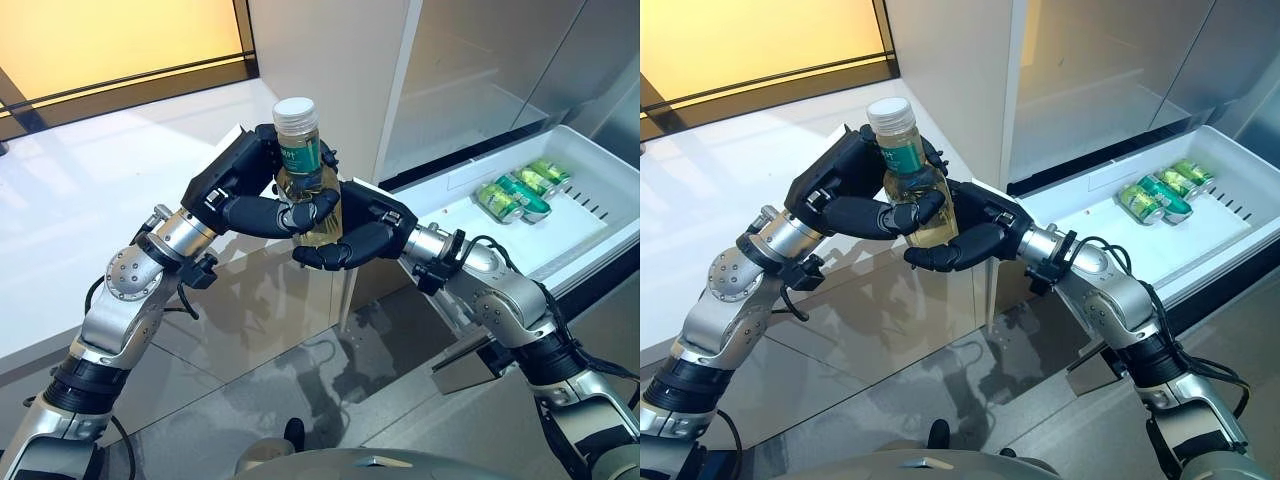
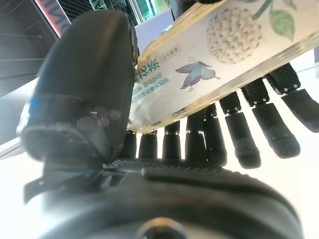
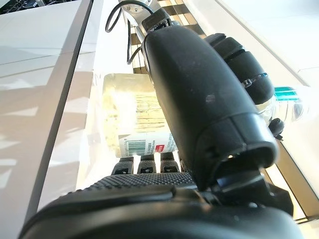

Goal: Put drinks into fridge and close the fridge

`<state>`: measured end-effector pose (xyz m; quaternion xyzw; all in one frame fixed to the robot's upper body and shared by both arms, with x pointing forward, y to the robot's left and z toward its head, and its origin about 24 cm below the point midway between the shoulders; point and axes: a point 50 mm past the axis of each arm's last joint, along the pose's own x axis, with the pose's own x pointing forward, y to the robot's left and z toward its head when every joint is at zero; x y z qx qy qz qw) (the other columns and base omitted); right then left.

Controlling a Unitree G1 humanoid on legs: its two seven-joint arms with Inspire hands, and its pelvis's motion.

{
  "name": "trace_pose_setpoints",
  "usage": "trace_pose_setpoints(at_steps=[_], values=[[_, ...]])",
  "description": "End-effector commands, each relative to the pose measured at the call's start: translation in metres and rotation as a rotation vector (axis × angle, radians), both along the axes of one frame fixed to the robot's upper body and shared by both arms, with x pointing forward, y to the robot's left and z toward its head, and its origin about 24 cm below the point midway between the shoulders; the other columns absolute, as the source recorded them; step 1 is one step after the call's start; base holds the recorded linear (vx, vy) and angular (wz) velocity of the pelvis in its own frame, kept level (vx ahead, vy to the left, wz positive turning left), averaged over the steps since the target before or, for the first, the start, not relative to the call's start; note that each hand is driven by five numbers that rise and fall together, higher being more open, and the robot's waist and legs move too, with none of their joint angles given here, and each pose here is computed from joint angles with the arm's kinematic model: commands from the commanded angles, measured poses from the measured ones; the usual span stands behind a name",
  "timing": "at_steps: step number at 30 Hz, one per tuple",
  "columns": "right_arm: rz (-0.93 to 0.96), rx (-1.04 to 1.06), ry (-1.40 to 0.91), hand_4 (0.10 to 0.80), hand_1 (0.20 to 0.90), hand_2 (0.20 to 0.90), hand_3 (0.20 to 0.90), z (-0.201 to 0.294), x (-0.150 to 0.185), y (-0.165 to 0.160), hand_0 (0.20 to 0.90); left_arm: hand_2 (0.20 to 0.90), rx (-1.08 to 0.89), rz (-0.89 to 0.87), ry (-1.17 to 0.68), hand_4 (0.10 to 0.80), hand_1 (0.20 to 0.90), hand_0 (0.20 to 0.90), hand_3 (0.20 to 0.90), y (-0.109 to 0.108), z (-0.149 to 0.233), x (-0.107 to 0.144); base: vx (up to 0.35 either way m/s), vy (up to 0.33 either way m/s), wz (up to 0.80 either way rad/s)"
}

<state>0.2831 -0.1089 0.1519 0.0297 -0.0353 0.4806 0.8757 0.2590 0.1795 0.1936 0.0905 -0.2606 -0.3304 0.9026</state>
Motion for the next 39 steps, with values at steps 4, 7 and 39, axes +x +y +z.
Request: trace_pose_setpoints(at_steps=[4,7,39], values=[[0.122,0.179,-0.202,0.133,0.328,0.328,0.233,0.059,-0.002,0.031,0.328,0.3,-0.129,-0.198,-0.259,0.1,0.3,0.3,0.2,-0.031,0.057,-0.011,0.0,0.0,0.0],[0.128,0.174,-0.196,0.1,0.3,0.3,0.2,0.058,-0.001,0.033,0.3,0.3,-0.131,-0.211,-0.255,0.1,0.3,0.3,0.2,-0.033,0.056,-0.011,0.0,0.0,0.0],[-0.002,0.247,-0.361,0.1,0.3,0.3,0.2,0.094,-0.001,-0.001,0.3,0.9,-0.093,-0.029,-0.29,0.8,0.9,0.9,0.9,0.005,0.063,-0.011,0.0,0.0,0.0]])
